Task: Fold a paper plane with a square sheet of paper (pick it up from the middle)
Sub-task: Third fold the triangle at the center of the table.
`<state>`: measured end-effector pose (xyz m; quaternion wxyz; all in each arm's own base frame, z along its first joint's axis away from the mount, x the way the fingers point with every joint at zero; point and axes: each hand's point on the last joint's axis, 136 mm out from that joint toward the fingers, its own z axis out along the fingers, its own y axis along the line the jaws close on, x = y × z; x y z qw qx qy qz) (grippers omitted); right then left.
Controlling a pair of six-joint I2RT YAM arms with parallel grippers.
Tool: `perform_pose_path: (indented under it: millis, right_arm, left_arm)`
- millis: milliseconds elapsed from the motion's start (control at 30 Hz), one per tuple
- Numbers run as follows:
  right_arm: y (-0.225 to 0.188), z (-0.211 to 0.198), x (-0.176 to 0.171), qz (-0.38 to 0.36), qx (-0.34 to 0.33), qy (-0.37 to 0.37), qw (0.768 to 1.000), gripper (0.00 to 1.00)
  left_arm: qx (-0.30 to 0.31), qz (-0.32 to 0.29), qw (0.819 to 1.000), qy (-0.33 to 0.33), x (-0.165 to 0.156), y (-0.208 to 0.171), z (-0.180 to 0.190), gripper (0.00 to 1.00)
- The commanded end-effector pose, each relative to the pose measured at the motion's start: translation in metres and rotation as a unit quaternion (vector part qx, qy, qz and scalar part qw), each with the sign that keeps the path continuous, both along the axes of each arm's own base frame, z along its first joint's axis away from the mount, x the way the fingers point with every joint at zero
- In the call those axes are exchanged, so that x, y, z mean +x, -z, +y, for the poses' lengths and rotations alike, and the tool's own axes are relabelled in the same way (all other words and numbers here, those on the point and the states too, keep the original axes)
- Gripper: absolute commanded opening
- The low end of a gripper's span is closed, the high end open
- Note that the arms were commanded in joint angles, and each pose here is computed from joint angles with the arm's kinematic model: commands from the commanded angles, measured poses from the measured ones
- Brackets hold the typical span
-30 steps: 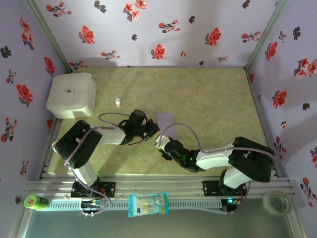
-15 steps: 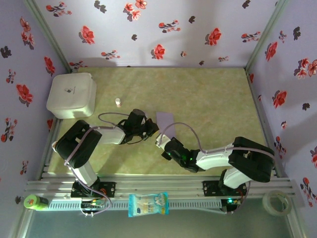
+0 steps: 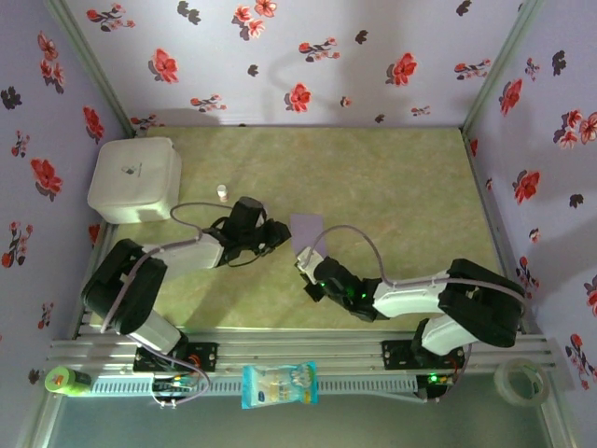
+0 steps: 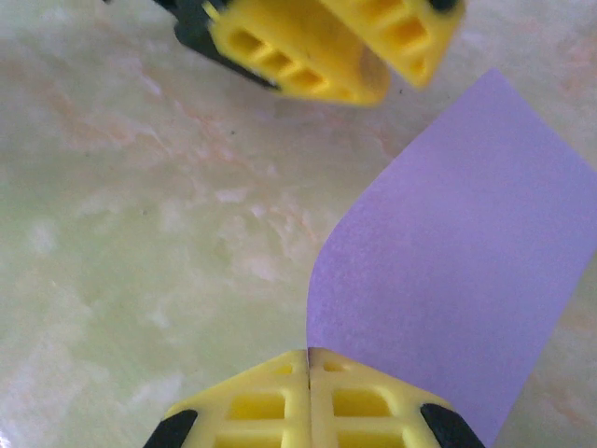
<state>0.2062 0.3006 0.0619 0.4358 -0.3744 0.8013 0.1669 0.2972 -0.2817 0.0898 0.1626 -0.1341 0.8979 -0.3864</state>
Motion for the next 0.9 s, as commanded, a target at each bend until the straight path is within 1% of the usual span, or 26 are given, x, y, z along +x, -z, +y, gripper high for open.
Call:
perform_pose_path:
  millis: [0, 100, 200, 333, 433, 633, 767, 867]
  right_arm:
    - [-0.008, 0.017, -0.015, 0.117, 0.084, -0.028, 0.989, 0.00]
    - [-0.013, 0.027, -0.024, 0.166, 0.109, -0.057, 0.978, 0.00]
    - [-0.017, 0.035, -0.031, 0.194, 0.124, -0.079, 0.970, 0.00]
    - [-0.026, 0.041, -0.036, 0.217, 0.150, -0.097, 0.960, 0.00]
    - [-0.026, 0.040, -0.036, 0.220, 0.149, -0.097, 0.959, 0.00]
    - [-0.011, 0.030, -0.033, 0.236, 0.140, -0.077, 0.959, 0.00]
    - [-0.005, 0.030, -0.034, 0.254, 0.144, -0.079, 0.953, 0.00]
    - [0.001, 0.031, -0.035, 0.264, 0.142, -0.077, 0.951, 0.00]
  left_arm:
    - [0.063, -0.031, 0.997, 0.029, 0.006, -0.017, 0.014, 0.24]
    - [0.080, -0.048, 0.994, 0.055, 0.013, -0.030, 0.011, 0.24]
    - [0.085, -0.060, 0.991, 0.079, 0.021, -0.039, 0.002, 0.24]
    - [0.076, -0.054, 0.989, 0.117, 0.030, -0.034, -0.017, 0.22]
    - [0.066, -0.031, 0.987, 0.144, 0.032, -0.019, -0.031, 0.18]
    - [0.067, 0.008, 0.984, 0.165, 0.029, 0.017, -0.040, 0.15]
    - [0.076, 0.030, 0.983, 0.165, 0.026, 0.041, -0.039, 0.14]
    - [0.094, 0.042, 0.983, 0.151, 0.026, 0.061, -0.032, 0.12]
